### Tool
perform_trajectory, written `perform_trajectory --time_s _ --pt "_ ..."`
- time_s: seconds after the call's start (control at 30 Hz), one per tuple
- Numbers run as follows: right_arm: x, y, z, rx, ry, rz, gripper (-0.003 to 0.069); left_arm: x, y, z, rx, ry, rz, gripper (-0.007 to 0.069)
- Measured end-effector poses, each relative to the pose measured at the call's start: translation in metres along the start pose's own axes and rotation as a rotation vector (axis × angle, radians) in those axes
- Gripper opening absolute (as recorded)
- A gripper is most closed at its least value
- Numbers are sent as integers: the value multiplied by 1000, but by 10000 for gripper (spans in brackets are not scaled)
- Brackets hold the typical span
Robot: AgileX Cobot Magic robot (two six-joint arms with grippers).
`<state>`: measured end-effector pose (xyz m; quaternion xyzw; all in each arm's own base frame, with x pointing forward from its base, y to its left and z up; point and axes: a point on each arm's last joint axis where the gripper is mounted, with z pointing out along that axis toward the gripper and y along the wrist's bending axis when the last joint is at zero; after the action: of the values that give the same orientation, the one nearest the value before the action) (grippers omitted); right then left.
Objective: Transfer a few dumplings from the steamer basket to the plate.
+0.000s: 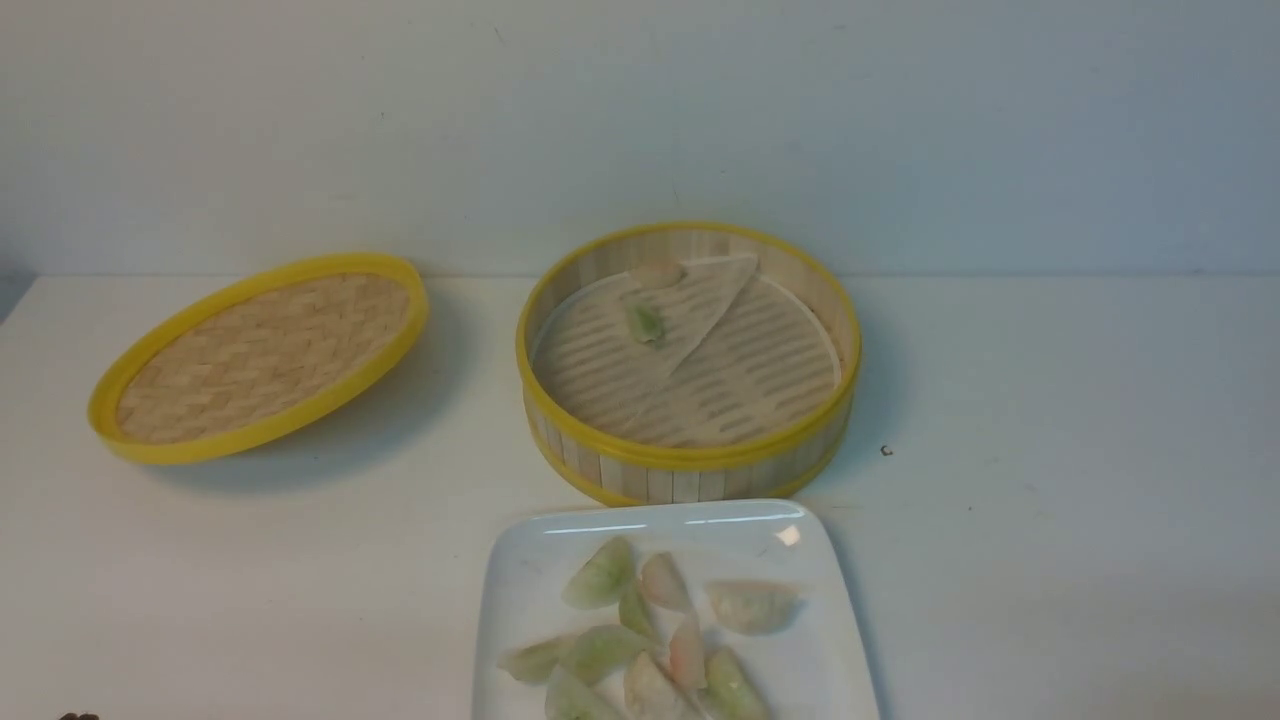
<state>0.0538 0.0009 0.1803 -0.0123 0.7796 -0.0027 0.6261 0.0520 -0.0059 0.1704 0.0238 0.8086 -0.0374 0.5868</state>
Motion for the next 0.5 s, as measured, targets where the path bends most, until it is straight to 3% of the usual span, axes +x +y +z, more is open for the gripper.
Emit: perform_trajectory --time_s 0.5 --pt "0 0 0 0 0 16 -14 0 0 0 0 0 0 -6"
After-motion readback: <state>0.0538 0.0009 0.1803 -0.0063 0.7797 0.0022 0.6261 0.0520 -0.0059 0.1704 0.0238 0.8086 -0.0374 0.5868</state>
